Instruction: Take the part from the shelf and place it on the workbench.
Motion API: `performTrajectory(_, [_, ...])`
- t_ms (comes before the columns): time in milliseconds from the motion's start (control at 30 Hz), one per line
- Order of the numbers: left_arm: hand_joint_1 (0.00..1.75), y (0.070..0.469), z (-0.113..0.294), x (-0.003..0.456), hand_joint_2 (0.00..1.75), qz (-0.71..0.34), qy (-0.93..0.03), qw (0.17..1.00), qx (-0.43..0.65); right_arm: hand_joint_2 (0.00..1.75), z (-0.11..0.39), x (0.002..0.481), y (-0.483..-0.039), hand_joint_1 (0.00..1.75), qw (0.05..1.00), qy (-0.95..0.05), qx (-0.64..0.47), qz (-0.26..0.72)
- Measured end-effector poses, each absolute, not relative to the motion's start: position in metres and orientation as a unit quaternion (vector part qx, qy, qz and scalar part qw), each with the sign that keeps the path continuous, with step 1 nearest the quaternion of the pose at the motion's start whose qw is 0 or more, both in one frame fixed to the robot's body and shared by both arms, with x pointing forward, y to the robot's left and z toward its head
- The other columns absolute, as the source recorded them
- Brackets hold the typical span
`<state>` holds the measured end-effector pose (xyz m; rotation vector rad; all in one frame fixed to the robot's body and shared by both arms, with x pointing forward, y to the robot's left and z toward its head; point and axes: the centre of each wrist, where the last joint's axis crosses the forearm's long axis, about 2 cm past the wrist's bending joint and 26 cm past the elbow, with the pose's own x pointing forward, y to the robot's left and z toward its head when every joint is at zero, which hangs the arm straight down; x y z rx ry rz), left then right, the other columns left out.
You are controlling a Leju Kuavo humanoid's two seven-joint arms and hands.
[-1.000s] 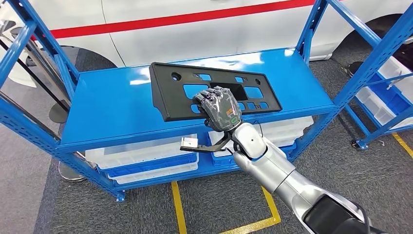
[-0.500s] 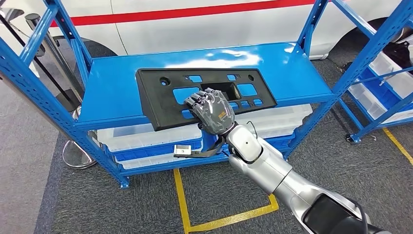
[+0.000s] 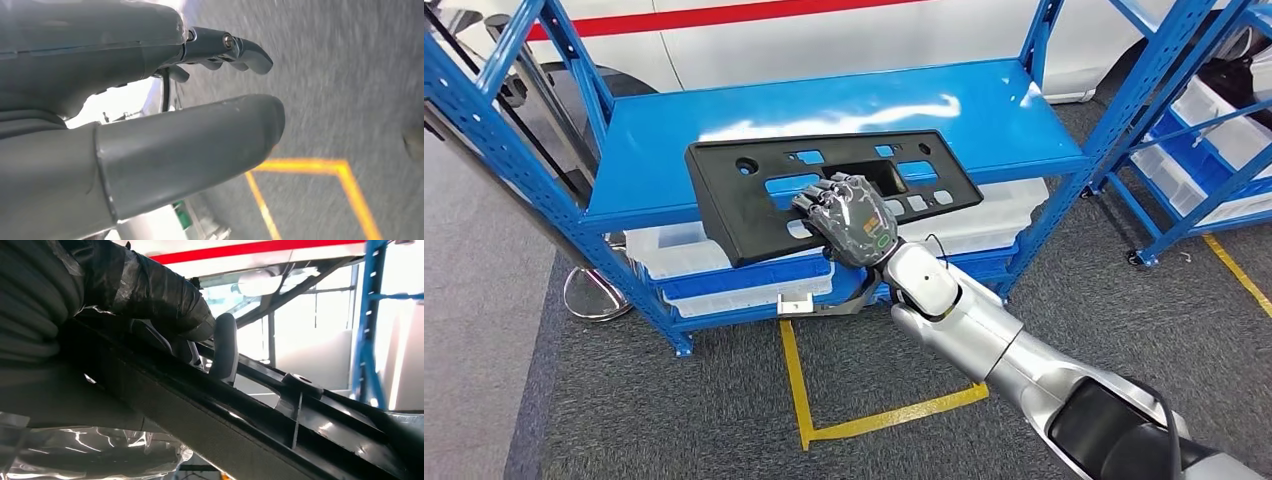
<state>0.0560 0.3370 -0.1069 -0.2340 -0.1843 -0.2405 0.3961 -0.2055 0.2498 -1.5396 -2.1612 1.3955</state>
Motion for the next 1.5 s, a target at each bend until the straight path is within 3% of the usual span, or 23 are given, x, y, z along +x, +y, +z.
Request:
performTrajectory(533, [0.0,0.363,-0.106,0.04,0.0,-0.119,-0.088,0.983,-0.109,1.75,0.257,0.398,-0.18,1.75,0.056,-0.719,-0.49,0.49])
performTrajectory(1500, [0.0,0.357,-0.104,0.06,0.0,-0.134,-0.112,0.977,-0.125,1.75,0.265,0.411,-0.217,1.75,0.069,-0.698,-0.508,0.5])
